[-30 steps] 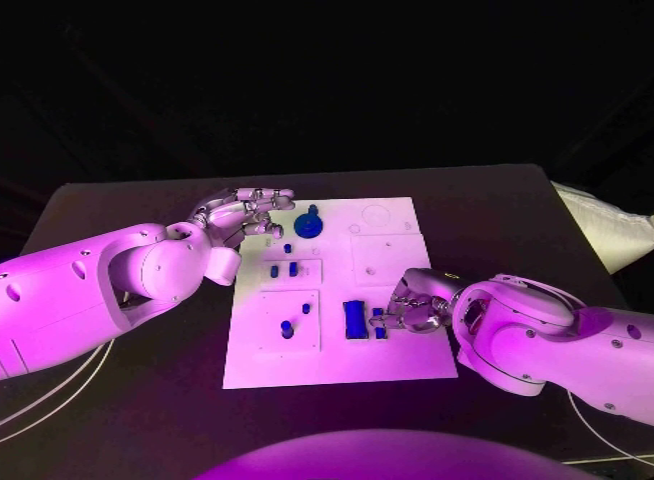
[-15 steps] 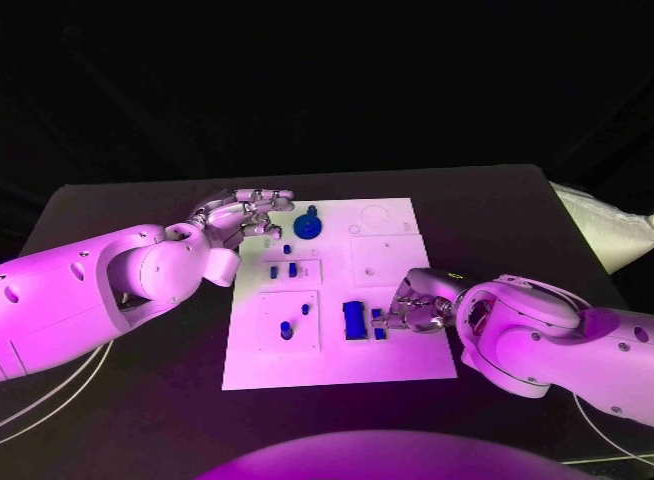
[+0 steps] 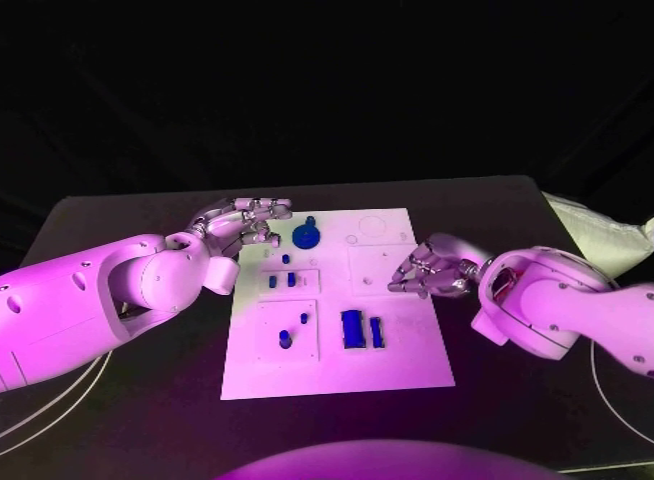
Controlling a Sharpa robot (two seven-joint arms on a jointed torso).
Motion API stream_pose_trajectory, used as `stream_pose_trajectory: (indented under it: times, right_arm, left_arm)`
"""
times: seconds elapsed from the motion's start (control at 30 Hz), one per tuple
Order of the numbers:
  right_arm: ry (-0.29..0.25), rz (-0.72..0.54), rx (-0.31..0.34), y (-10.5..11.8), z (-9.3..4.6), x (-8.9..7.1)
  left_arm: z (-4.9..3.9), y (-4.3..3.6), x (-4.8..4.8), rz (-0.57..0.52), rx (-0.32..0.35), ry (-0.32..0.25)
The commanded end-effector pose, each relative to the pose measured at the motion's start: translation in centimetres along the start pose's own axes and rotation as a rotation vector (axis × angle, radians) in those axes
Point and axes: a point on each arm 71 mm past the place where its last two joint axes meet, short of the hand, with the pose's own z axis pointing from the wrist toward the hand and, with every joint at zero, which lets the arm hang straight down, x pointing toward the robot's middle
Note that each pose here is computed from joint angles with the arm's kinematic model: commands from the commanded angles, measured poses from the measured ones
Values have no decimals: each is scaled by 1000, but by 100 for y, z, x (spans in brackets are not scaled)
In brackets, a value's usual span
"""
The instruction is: Assemble the parts on the task board
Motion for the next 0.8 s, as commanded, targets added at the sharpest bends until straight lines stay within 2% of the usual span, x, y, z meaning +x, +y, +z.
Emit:
stream_pose_trajectory:
  times: [0.03, 0.13, 0.27, 0.47, 0.53, 0.73, 0.77, 0.8]
  right_arm:
    - [-28, 364, -141, 32, 136, -182]
    - [-61, 489, -169, -26, 282, -326]
    - [-96, 588, -204, -92, 484, -466]
    - [-112, 775, -229, -135, 783, -553]
    - [-118, 830, -245, -123, 920, -575]
    - [-133, 875, -279, -89, 1143, -596]
    - [-151, 769, -197, -123, 1110, -574]
    - [-153, 769, -198, -122, 1109, -572]
  left_arm:
    - [13, -14, -37, -3, 58, -41]
    - [30, -11, -74, 0, 78, -70]
    - [60, -19, -122, 8, 108, -106]
    - [140, -43, -215, 31, 159, -175]
    - [187, -49, -252, 42, 177, -206]
    - [285, -51, -271, 59, 200, -249]
    - [272, -8, -252, 44, 143, -201]
    - [271, -6, -250, 45, 143, -202]
